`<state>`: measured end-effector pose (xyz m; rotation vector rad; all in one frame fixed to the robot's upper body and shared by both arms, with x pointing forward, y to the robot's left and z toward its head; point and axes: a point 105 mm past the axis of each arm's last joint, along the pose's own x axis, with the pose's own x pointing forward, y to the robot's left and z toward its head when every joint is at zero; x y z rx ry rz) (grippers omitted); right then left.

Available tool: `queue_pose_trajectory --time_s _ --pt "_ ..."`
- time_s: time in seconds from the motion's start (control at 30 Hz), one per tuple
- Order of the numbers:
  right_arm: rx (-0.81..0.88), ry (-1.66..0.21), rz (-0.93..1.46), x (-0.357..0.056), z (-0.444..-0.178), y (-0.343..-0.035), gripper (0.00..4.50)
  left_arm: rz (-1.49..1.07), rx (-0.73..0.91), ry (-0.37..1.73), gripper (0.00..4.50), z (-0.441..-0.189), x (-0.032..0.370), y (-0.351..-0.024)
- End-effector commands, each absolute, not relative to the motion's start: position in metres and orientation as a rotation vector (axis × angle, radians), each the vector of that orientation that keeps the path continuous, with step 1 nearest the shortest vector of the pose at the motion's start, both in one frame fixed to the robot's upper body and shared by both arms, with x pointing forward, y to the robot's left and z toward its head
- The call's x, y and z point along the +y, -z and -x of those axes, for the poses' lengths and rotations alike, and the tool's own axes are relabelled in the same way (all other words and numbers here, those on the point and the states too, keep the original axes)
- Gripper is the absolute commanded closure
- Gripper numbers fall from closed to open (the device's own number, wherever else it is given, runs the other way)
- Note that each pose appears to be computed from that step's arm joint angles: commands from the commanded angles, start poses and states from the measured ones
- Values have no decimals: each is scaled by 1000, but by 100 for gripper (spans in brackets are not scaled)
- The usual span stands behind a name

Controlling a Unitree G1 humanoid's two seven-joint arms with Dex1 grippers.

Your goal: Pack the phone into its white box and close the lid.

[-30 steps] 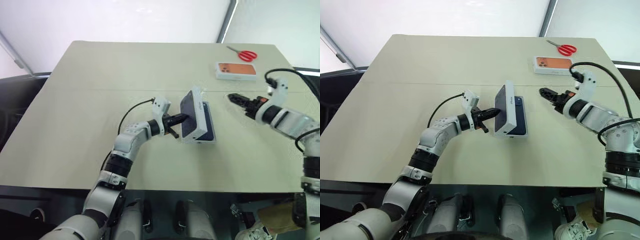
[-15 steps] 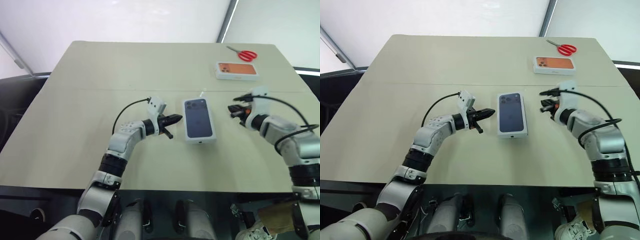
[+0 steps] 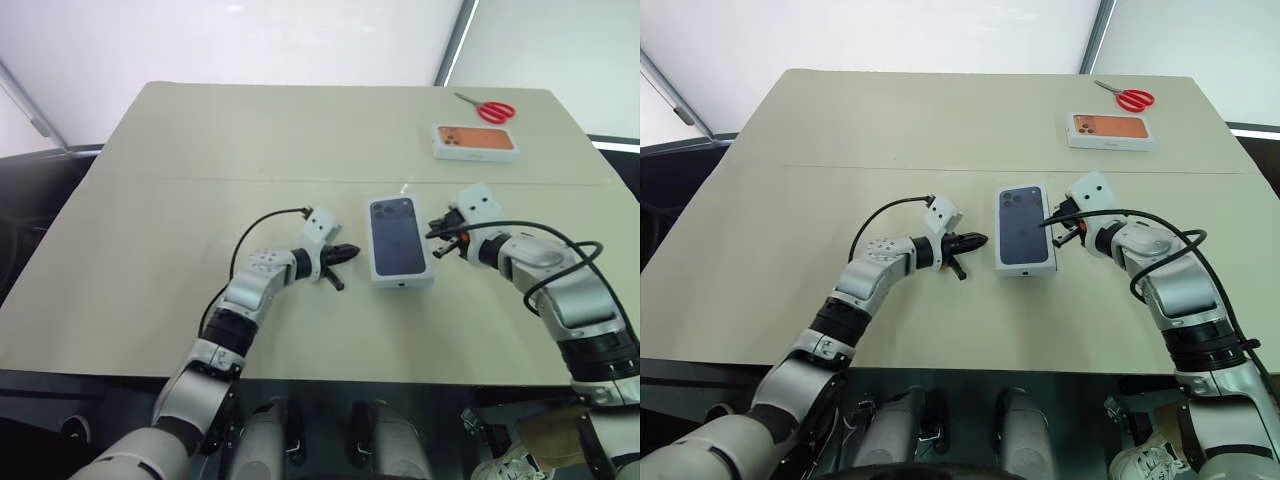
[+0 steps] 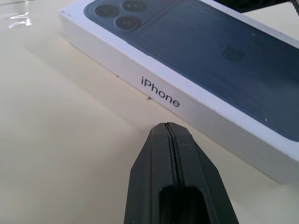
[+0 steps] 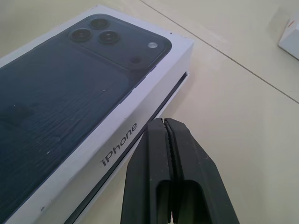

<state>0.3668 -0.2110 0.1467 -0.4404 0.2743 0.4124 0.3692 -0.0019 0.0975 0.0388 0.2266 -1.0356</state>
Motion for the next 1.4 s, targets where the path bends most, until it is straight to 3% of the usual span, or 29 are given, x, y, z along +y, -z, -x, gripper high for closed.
queue_pose_trajectory --time_s 0.03,0.63,1.4 --pt "212 -437 491 -202 -366 -162 446 -30 197 1069 450 -369 -15 -106" --pt "247 -440 514 -202 -361 -151 446 64 135 1116 450 -368 -38 -132" --pt "269 -402 609 -210 -362 -143 446 82 128 1139 450 -366 -42 -135"
